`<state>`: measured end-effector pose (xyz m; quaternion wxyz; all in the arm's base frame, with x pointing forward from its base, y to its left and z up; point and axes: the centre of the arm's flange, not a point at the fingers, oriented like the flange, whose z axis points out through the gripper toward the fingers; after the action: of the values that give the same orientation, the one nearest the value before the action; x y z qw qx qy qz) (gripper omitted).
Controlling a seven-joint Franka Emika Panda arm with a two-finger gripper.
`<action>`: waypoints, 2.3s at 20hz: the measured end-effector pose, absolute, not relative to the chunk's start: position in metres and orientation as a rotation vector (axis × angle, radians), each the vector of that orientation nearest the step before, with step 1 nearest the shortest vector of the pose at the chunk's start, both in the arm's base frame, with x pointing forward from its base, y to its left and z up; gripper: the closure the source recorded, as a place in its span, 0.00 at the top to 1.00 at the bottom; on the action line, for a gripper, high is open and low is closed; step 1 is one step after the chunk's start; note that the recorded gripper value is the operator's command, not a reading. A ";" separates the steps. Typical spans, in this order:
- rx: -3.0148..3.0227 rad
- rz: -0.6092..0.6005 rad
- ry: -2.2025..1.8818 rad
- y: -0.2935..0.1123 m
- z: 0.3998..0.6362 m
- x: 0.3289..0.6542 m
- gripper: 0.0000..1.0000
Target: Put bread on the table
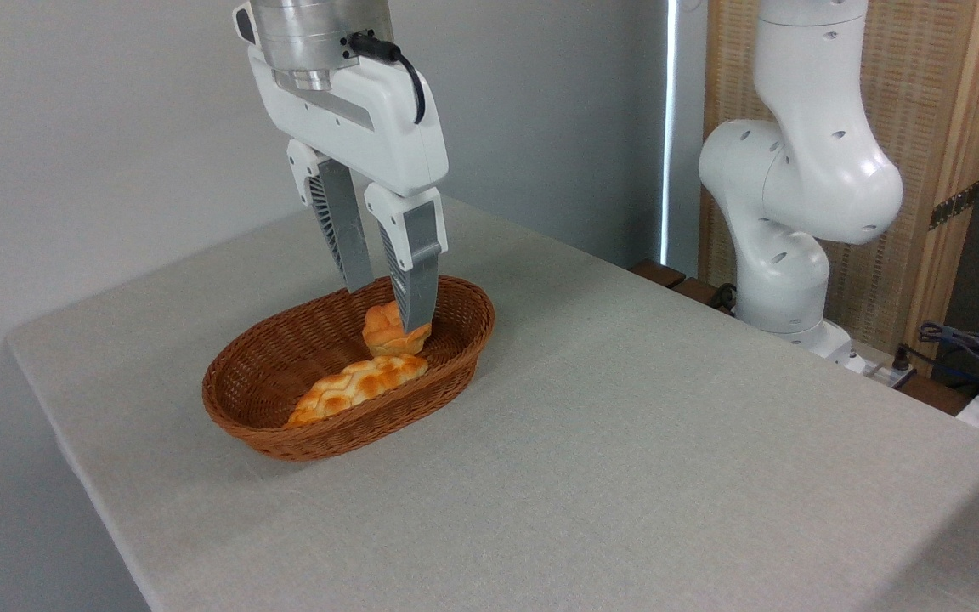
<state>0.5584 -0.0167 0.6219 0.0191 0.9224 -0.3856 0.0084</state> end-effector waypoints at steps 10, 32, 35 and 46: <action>2.862 0.026 -1.201 -0.014 0.622 0.559 1.00; 2.652 -0.006 -1.195 -0.193 0.493 0.492 1.00; 2.634 -0.040 -1.187 -0.198 0.479 0.485 1.00; 2.666 0.038 -1.195 -0.209 0.424 0.472 0.89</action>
<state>0.4722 -0.2086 0.4242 0.1097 0.9070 -0.4065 0.0128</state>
